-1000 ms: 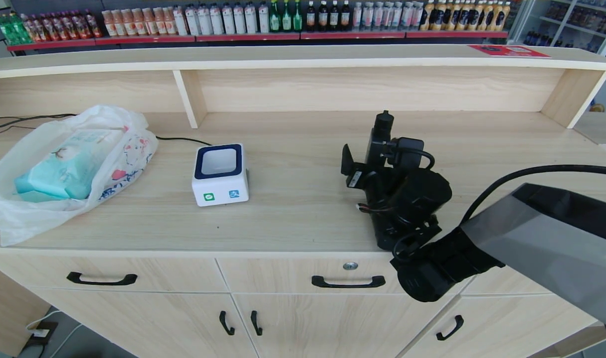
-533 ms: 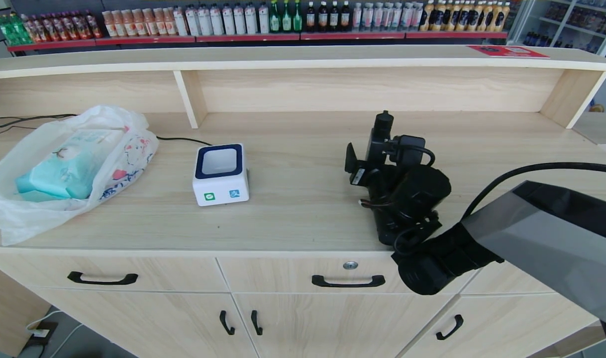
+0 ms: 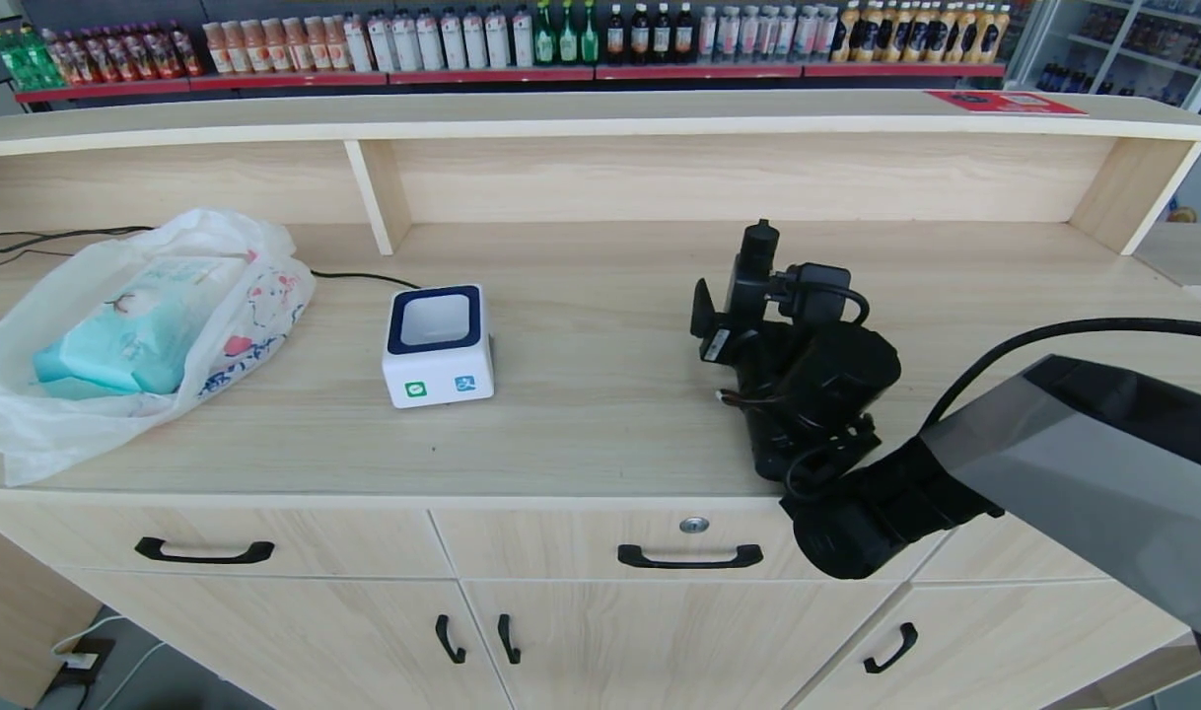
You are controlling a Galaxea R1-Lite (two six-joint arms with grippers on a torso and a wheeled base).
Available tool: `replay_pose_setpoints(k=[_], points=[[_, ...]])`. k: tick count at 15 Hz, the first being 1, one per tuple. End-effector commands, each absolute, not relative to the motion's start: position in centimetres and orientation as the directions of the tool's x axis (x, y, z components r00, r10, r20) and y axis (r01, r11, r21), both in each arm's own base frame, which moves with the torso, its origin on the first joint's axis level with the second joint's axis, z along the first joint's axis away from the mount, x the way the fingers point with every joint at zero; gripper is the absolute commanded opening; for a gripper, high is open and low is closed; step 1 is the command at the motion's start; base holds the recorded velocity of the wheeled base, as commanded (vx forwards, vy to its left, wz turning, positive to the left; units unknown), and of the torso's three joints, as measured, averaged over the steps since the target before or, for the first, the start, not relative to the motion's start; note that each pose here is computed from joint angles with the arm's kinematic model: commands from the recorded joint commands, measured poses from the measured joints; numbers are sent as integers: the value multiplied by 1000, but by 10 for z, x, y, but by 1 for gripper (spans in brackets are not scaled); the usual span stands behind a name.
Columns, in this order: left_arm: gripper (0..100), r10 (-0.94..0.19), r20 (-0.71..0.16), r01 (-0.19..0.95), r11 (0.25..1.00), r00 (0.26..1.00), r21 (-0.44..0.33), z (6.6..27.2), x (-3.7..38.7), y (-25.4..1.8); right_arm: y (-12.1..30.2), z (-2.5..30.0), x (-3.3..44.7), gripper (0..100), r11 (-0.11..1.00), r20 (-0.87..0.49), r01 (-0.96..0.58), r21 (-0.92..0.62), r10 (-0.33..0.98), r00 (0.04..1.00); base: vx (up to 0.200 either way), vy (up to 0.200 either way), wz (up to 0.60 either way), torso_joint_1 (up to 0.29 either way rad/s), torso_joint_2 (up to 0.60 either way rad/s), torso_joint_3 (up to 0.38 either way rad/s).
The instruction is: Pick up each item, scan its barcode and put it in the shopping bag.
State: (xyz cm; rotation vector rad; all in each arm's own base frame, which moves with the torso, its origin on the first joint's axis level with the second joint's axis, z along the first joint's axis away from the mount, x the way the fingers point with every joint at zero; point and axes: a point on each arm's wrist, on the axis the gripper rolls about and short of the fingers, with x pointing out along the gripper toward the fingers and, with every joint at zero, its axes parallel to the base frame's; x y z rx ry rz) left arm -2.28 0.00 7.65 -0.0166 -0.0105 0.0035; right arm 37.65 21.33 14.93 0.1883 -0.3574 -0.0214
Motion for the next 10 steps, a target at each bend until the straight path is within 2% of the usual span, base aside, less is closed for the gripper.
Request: replay_pose_setpoints(k=[1,10], points=[[100,5,11,-4,1000,1000,-17,77,-23,0,214,146,378,0,983,341,-12,184,-52,938,0,0,0,0,0,0],[100,3,11,-3,1000,1000,-17,77,-23,0,213,150,376,0,981,359,-24,190,-47,932,0,0,0,0,0,0]])
